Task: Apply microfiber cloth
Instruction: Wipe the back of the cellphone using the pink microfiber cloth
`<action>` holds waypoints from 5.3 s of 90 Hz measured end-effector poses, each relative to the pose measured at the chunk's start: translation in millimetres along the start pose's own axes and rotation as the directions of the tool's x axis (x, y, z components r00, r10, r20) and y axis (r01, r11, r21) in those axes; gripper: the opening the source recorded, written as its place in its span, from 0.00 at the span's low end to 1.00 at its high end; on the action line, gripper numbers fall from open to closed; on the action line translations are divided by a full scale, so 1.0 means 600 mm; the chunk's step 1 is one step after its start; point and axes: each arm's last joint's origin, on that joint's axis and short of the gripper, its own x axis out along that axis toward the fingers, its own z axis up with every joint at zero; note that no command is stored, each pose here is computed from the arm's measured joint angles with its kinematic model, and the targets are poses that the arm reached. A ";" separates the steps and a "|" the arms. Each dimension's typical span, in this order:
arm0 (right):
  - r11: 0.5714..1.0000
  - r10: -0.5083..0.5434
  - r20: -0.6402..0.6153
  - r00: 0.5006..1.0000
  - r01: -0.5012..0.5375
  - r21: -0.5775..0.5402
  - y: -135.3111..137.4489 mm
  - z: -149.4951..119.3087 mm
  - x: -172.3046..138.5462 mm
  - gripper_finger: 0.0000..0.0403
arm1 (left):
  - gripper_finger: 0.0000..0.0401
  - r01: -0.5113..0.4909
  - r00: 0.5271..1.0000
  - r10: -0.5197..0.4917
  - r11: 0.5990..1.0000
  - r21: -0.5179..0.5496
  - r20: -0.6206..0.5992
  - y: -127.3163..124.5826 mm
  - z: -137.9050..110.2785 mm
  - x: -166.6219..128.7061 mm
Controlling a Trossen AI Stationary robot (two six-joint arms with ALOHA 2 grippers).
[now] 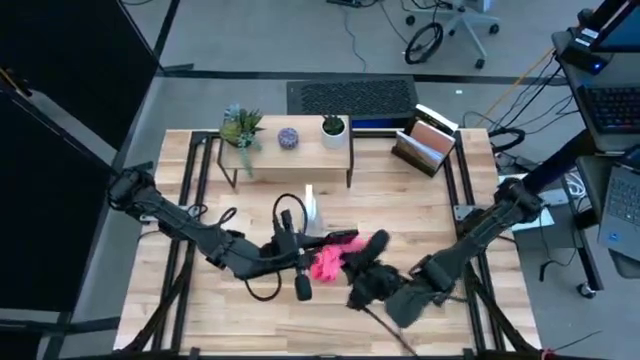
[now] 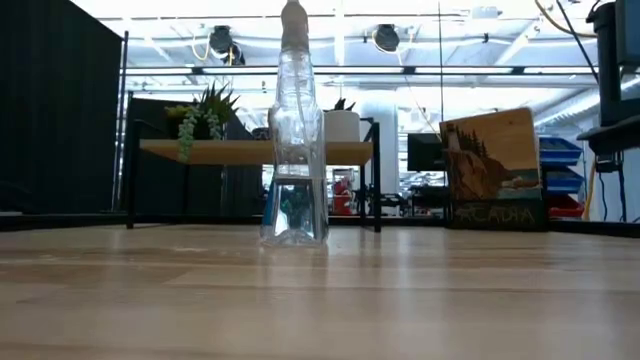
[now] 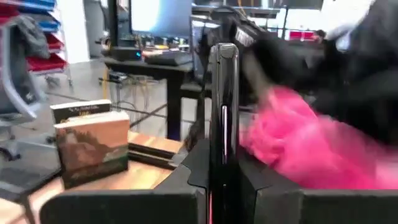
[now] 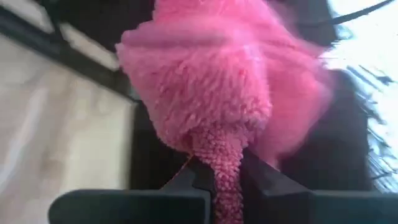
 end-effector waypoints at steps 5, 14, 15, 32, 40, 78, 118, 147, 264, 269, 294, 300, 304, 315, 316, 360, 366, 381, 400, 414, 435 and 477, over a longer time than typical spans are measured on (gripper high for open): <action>0.999 0.051 0.000 0.999 -0.051 -0.003 0.016 -0.007 0.012 0.02 | 0.03 0.007 1.000 -0.007 1.000 -0.001 0.001 0.000 0.000 0.000; 0.996 0.090 0.005 0.996 -0.090 0.023 0.029 -0.010 0.029 0.02 | 0.03 0.011 1.000 -0.011 1.000 -0.009 0.007 -0.002 0.001 -0.001; 0.995 0.092 0.003 0.996 -0.092 0.022 0.031 -0.011 0.032 0.02 | 0.03 0.011 1.000 -0.010 1.000 -0.011 0.009 -0.002 0.002 -0.001; 0.982 0.156 -0.037 0.987 -0.159 -0.102 0.072 -0.033 0.054 0.02 | 0.03 -0.020 1.000 0.020 1.000 -0.020 0.016 -0.003 0.004 -0.004; 0.971 0.190 0.019 0.982 -0.185 -0.150 0.068 -0.018 0.028 0.02 | 0.03 -0.012 1.000 0.012 1.000 -0.011 0.020 -0.007 0.007 -0.007; 0.977 -0.106 0.068 0.992 0.116 -0.177 -0.048 0.047 -0.127 0.02 | 0.03 -0.005 1.000 0.005 1.000 0.011 0.002 -0.007 0.002 -0.007; 0.992 0.084 0.000 0.996 -0.084 -0.092 0.000 0.000 0.000 0.02 | 0.03 0.049 0.999 -0.049 0.999 -0.017 0.011 -0.002 0.003 0.000; 0.944 0.282 -0.028 0.959 -0.282 -0.173 0.077 -0.028 0.042 0.02 | 0.03 0.026 1.000 -0.025 0.999 -0.019 0.014 -0.003 0.005 -0.003; 0.735 0.604 0.130 0.786 -0.613 0.291 -0.078 -0.051 -0.332 0.02 | 0.03 0.109 0.973 -0.053 0.964 0.241 -0.225 -0.023 -0.042 -0.032; 0.742 0.597 0.116 0.794 -0.601 0.297 -0.071 -0.057 -0.327 0.02 | 0.03 0.116 0.947 -0.014 0.948 0.298 -0.322 -0.018 -0.064 -0.036; 0.792 0.535 0.017 0.844 -0.509 0.337 -0.043 -0.090 -0.282 0.02 | 0.03 0.093 0.784 0.143 0.935 0.341 -0.605 -0.014 -0.163 -0.056; 0.799 0.521 0.000 0.854 -0.488 0.351 -0.040 -0.094 -0.270 0.02 | 0.03 0.108 0.737 0.148 0.938 0.330 -0.660 -0.020 -0.195 -0.052; 0.801 0.515 -0.006 0.857 -0.479 0.359 -0.038 -0.095 -0.263 0.02 | 0.03 0.124 0.710 0.141 0.939 0.320 -0.690 -0.027 -0.217 -0.051; 0.796 0.522 -0.018 0.853 -0.480 0.368 -0.036 -0.097 -0.251 0.02 | 0.03 0.157 0.655 0.120 0.944 0.290 -0.746 -0.048 -0.273 -0.050; 0.796 0.523 -0.020 0.852 -0.480 0.368 -0.036 -0.097 -0.249 0.02 | 0.03 0.160 0.649 0.119 0.944 0.288 -0.751 -0.050 -0.277 -0.050; 0.792 0.520 -0.016 0.854 -0.475 0.384 -0.037 -0.094 -0.243 0.02 | 0.18 0.164 0.530 0.082 0.967 0.196 -0.844 -0.068 -0.343 -0.060; 0.792 0.520 -0.016 0.854 -0.475 0.384 -0.037 -0.094 -0.243 0.02 | 0.23 0.171 0.516 0.077 0.967 0.191 -0.853 -0.067 -0.345 -0.062; 0.792 0.520 -0.016 0.854 -0.475 0.384 -0.037 -0.094 -0.243 0.02 | 0.38 0.195 0.484 0.030 0.971 0.141 -0.875 -0.070 -0.345 -0.062; 0.793 0.518 -0.021 0.855 -0.471 0.386 -0.038 -0.094 -0.240 0.02 | 0.51 0.216 0.463 -0.041 0.974 0.068 -0.886 -0.076 -0.344 -0.059; 0.788 0.527 -0.032 0.849 -0.475 0.391 -0.037 -0.094 -0.234 0.02 | 0.55 0.219 0.457 -0.051 0.974 0.057 -0.888 -0.076 -0.344 -0.059; 0.805 0.520 -0.056 0.852 -0.467 0.366 -0.026 -0.095 -0.224 0.02 | 0.56 0.223 0.428 -0.085 0.975 0.014 -0.900 -0.071 -0.342 -0.052; 0.807 0.540 -0.109 0.835 -0.477 0.348 -0.011 -0.098 -0.200 0.02 | 0.56 0.238 0.354 -0.229 0.960 -0.149 -0.907 -0.069 -0.328 -0.025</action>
